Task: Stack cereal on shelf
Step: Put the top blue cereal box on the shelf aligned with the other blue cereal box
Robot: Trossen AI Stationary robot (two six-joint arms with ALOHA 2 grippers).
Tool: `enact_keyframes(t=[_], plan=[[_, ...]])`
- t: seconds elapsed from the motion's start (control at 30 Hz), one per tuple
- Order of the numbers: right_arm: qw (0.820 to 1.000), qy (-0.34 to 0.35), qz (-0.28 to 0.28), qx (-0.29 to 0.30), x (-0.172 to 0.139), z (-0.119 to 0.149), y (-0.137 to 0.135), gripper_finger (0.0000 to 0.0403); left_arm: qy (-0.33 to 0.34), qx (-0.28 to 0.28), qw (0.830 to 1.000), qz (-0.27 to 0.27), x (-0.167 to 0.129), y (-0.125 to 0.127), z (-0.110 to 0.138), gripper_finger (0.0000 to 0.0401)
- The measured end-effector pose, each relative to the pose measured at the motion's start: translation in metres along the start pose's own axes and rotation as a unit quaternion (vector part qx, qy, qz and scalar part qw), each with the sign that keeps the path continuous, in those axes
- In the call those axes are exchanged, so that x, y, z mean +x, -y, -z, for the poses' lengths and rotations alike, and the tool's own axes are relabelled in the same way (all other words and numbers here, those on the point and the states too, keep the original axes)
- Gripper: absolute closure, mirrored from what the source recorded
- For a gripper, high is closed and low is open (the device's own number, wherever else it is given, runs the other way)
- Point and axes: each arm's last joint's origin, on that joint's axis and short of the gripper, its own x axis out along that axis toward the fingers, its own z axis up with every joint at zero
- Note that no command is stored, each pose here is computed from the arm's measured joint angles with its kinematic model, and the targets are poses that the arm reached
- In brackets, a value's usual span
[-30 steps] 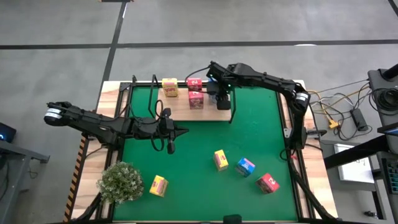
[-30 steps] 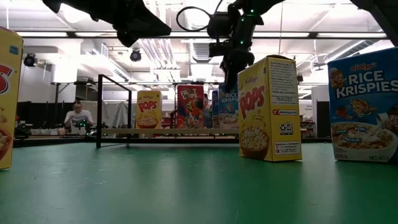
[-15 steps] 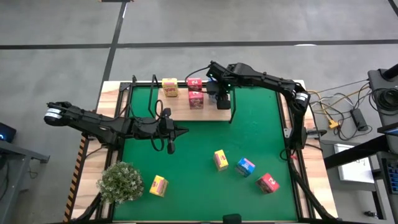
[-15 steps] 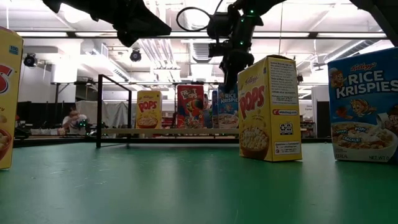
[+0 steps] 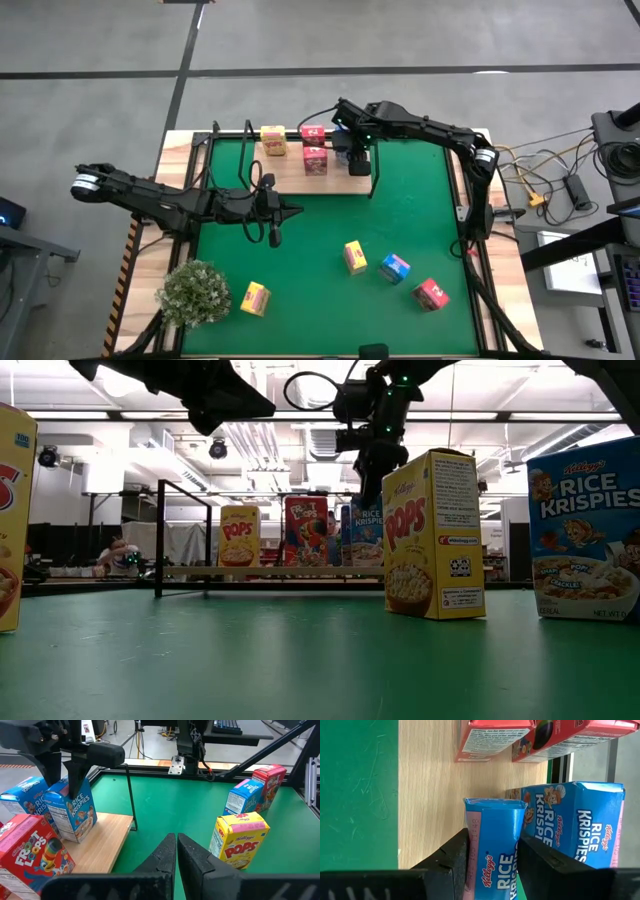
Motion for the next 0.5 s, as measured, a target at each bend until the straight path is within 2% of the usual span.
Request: enact_keyframes(t=[0.2,0.5], plan=[[1.000,0.000,0.000,0.000,0.0000,0.0000,0.0000,0.0271,-0.001,0.000,1.000,0.000,0.0000,0.0000,0.0002,0.0401],[1.000,-0.001,0.000,0.008,0.0001,0.0001,0.0000,0.0223,-0.001,0.000,1.000,0.000,0.0000,0.0000,0.0002,0.0401]])
